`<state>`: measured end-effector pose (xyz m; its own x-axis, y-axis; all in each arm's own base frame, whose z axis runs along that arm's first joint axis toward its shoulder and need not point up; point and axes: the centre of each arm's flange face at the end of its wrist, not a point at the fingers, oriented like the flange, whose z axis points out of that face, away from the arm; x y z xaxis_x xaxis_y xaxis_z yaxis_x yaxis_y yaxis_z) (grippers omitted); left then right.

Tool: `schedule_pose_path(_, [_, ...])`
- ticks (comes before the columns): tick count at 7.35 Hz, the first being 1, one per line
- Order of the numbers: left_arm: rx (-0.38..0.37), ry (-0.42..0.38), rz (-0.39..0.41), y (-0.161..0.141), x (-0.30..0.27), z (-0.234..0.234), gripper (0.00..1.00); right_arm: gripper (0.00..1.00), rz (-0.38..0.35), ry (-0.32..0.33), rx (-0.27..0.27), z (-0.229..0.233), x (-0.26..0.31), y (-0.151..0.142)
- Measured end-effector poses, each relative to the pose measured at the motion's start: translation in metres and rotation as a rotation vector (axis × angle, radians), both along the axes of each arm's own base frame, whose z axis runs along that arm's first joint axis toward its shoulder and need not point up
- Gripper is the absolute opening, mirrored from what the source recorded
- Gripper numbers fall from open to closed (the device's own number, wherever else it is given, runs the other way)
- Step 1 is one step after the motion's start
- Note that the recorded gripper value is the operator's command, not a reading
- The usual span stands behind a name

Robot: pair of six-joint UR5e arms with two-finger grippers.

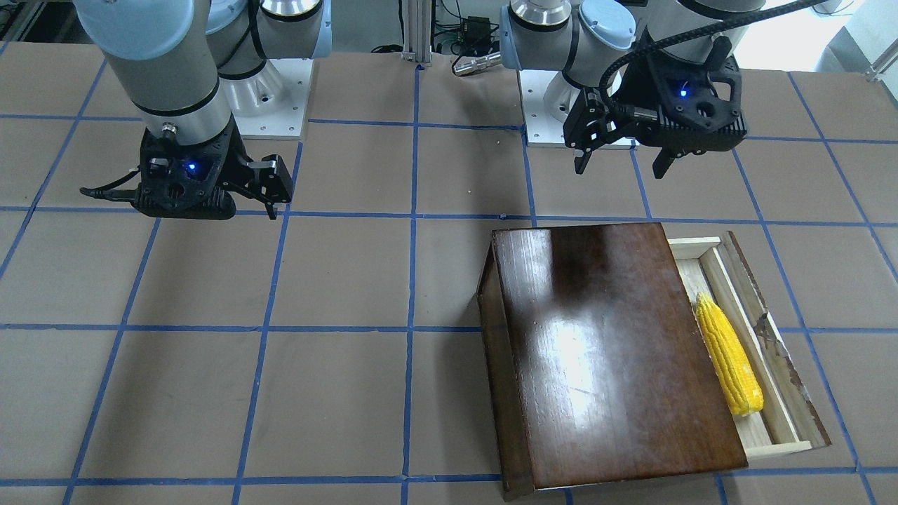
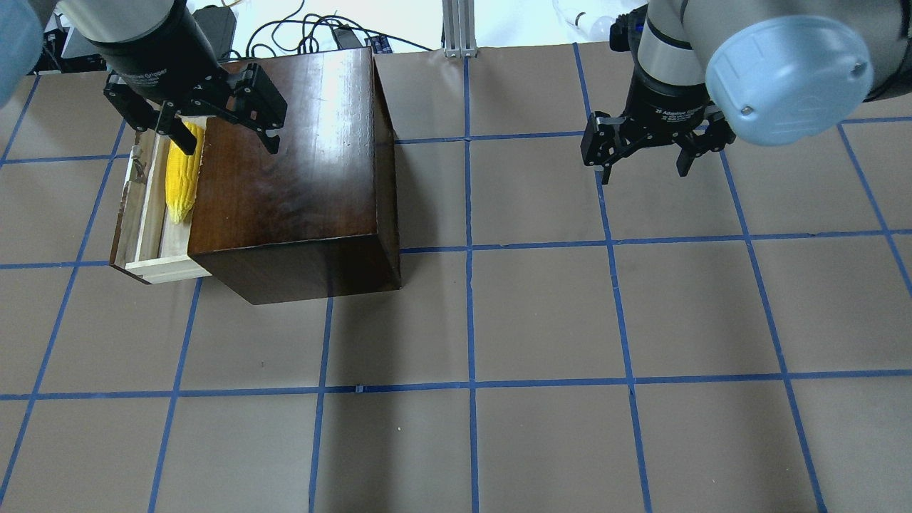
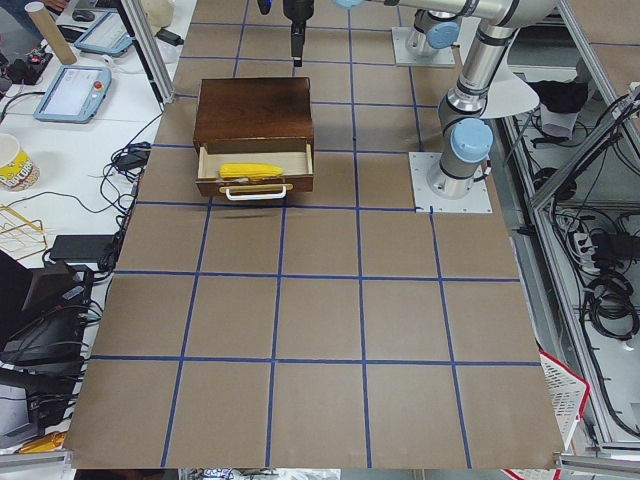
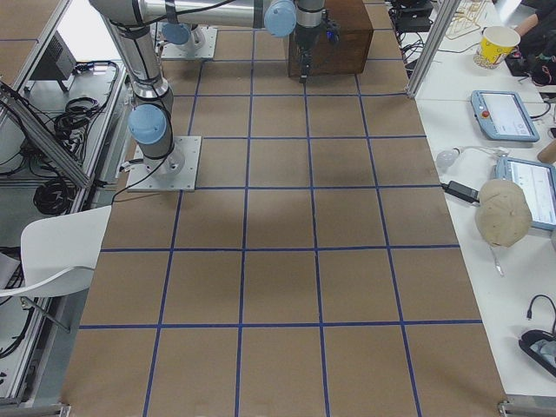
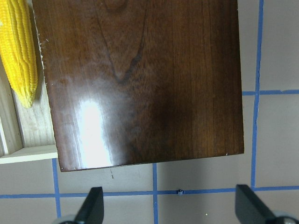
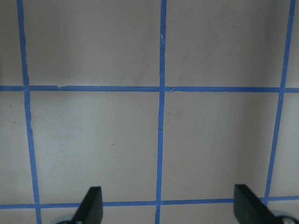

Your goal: Open drawer and put corn inside

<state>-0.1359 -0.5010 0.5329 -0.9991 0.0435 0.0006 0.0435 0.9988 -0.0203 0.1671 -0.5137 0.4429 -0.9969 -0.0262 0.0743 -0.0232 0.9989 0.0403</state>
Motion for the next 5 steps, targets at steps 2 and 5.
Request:
schedule_pose_path(2, [-0.004, -0.015, -0.002, -0.0002, 0.0013, 0.0009, 1.00, 1.00, 0.000, 0.000, 0.001, -0.0001, 0.0000, 0.0000])
schedule_pose_path(5, [-0.001, -0.018, -0.004, -0.0011, 0.0009, -0.0010, 1.00, 1.00, 0.000, 0.000, 0.000, 0.0001, 0.0000, 0.0001])
